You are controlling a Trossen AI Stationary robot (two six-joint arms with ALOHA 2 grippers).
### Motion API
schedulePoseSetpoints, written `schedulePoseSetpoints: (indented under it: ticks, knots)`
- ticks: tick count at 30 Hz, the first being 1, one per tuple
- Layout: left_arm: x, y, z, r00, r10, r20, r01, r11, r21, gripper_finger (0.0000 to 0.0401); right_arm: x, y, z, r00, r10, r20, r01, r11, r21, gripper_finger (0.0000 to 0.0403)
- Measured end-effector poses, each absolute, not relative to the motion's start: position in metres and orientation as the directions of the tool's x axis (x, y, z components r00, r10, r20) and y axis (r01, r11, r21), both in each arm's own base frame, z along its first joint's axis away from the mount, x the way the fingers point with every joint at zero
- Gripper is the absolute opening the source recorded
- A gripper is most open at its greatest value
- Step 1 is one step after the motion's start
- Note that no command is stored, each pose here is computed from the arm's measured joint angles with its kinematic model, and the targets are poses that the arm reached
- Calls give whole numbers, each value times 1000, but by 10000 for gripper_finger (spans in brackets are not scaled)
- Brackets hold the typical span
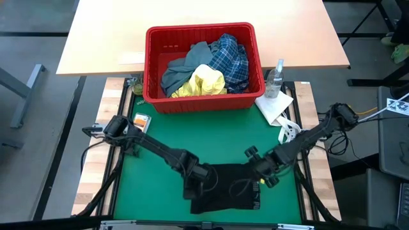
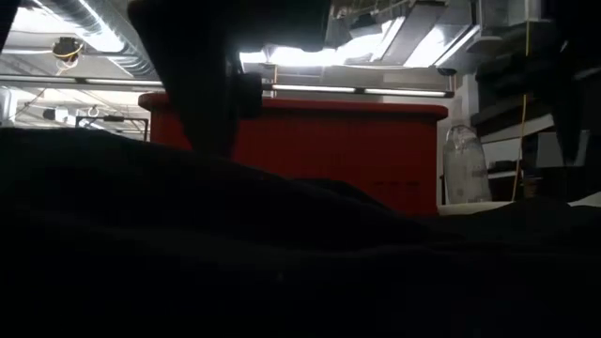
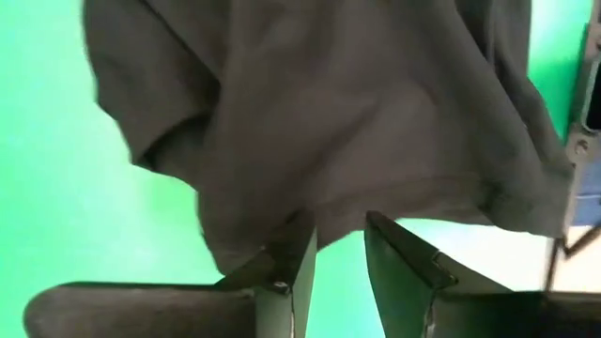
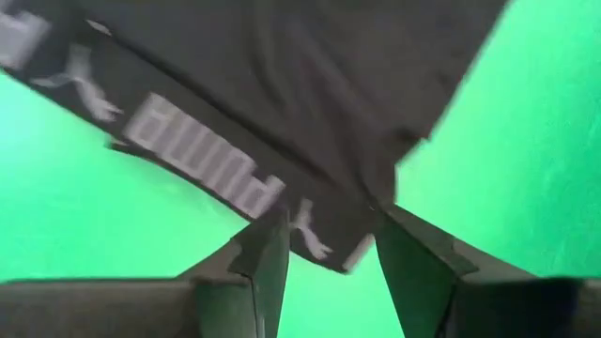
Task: Fold Laundry from Bin
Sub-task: Fold the black underwear shorts
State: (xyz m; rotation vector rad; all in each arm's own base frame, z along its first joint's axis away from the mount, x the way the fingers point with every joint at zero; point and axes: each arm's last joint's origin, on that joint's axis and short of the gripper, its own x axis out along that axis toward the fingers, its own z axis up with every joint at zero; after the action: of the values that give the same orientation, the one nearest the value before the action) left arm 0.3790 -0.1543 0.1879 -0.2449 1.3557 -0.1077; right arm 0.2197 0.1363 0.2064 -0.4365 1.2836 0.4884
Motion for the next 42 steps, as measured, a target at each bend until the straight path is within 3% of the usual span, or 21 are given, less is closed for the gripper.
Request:
schedulePoseSetpoints:
  ticks: [12,22,36,42]
  knots:
    - [385,-129,202,283,-160,-946,-104,975,-196,71,218,127,188,184,138,-973,-596,803,2,156]
    - [385,-139,196,312,-71,-947,-106,988,-109,71,220,126,188,216,105,-971,-586,810,-42,156]
    - [388,-136,191,307,-66,-950,-140,984,-113,71,220,126,188,218,105,-970,-585,810,-44,156]
    - [386,-134,179,289,-65,-955,-149,983,-111,100,220,126,188,218,106,-970,-585,810,-43,156]
